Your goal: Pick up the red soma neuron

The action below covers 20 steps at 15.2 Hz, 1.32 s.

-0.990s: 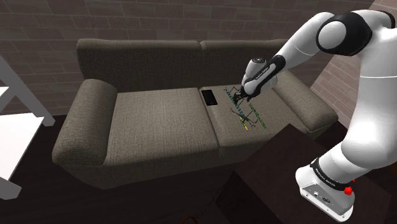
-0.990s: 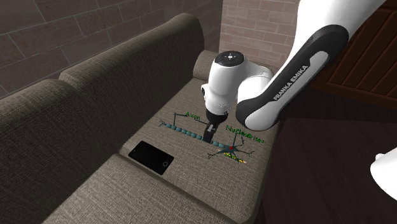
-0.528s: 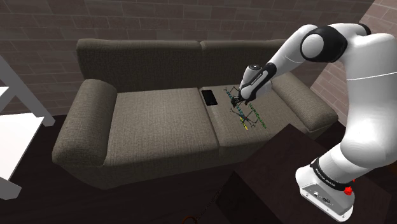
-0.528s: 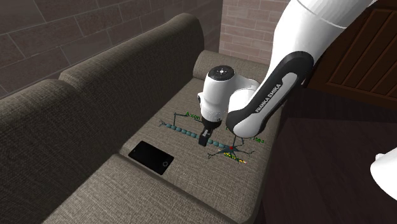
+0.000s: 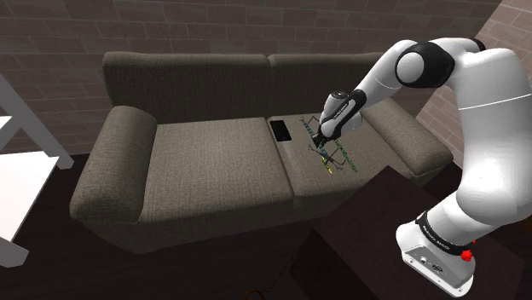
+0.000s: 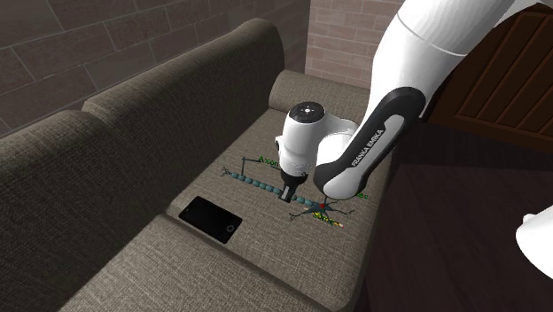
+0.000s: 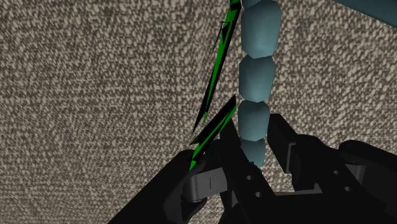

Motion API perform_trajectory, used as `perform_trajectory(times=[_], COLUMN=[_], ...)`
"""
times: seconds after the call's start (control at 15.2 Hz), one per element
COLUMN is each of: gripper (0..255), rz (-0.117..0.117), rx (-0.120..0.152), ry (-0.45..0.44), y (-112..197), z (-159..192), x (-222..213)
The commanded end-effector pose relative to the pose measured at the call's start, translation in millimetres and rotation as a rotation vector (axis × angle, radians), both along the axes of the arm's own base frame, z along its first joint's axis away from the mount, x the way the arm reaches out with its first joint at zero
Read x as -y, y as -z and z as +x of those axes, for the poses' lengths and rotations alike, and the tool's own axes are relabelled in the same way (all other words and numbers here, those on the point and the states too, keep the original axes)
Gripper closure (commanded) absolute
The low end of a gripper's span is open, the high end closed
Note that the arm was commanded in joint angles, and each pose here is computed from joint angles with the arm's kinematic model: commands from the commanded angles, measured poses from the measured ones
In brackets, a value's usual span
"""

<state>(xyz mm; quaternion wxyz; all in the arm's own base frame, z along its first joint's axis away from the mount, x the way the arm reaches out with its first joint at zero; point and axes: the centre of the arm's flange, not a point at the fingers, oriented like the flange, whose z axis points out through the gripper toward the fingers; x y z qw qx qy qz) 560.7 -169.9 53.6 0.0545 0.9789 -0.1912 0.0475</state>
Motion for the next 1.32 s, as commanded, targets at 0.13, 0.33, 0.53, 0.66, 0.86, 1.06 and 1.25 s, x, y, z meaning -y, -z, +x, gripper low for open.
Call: perform_trajectory(times=[0.13,0.33,0.53,0.66,0.86,1.06,1.25], gripper=[255,255,255,255,255,255,255], rz=[0.0,0.0,0.0,0.0,0.0,0.0,0.0], rx=[0.0,0.0,0.0,0.0,0.0,0.0,0.0], ry=[0.0,0.0,0.0,0.0,0.0,0.0,0.0], y=[0.2,0.2,-10.1,-20.7,-36.5,-52.4,-68.2], z=[-0.2,-0.2,0.2,0.3,0.3,0.3,0.3], x=[0.2,0.4,0.3,0.3,0.3,0.3,0.3])
